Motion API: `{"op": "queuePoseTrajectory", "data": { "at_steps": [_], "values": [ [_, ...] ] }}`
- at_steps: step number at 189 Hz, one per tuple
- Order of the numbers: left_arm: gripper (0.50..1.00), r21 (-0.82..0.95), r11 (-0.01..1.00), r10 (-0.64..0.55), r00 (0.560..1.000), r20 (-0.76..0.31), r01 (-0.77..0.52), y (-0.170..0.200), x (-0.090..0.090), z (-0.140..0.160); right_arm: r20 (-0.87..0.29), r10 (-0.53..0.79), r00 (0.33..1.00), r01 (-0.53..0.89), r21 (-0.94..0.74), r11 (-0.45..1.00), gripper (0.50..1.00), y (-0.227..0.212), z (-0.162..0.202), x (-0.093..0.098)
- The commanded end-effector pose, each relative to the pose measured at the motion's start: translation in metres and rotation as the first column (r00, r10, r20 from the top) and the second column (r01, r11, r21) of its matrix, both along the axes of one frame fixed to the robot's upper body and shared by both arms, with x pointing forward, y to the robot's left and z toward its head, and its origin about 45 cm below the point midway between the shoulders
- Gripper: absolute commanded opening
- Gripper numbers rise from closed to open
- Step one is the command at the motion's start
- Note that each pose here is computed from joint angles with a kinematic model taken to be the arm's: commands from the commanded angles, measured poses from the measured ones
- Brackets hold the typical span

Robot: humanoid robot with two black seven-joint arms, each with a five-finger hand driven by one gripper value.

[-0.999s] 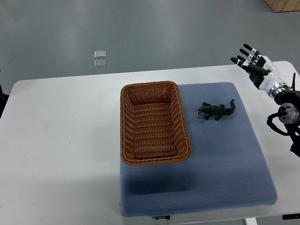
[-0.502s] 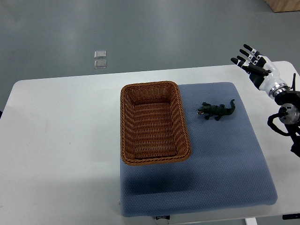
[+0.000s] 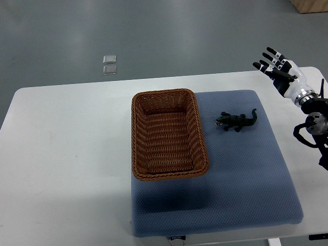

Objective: Place crocodile in brown basket with right hand

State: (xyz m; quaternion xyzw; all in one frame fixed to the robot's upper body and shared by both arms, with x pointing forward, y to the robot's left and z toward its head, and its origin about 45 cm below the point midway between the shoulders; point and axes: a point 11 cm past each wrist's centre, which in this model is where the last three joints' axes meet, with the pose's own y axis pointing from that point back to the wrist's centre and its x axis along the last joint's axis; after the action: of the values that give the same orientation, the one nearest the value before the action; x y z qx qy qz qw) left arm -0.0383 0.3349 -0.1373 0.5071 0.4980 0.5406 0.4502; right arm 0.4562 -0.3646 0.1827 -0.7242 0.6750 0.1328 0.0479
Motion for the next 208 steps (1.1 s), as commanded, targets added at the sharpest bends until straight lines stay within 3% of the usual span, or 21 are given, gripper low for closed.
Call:
{"op": "queuePoseTrajectory", "data": {
  "at_steps": [1, 132, 208],
  "values": [
    [1.0, 0.0, 1.0, 0.0, 1.0, 0.0, 0.0, 0.0, 0.0, 0.0, 0.002, 0.001, 1.0, -0.001, -0.002, 1.0, 0.928, 0.0, 0.001, 0.0],
    [1.0, 0.0, 1.0, 0.0, 1.0, 0.0, 0.0, 0.0, 0.0, 0.0, 0.013, 0.024, 1.0, -0.023, -0.025, 0.999, 0.928, 0.0, 0.005, 0.0],
    [1.0, -0.001, 1.0, 0.0, 1.0, 0.0, 0.0, 0.0, 0.0, 0.0, -0.008, 0.338, 0.941, -0.312, -0.408, 0.858, 0.928, 0.052, 0.02, -0.002]
  ]
}}
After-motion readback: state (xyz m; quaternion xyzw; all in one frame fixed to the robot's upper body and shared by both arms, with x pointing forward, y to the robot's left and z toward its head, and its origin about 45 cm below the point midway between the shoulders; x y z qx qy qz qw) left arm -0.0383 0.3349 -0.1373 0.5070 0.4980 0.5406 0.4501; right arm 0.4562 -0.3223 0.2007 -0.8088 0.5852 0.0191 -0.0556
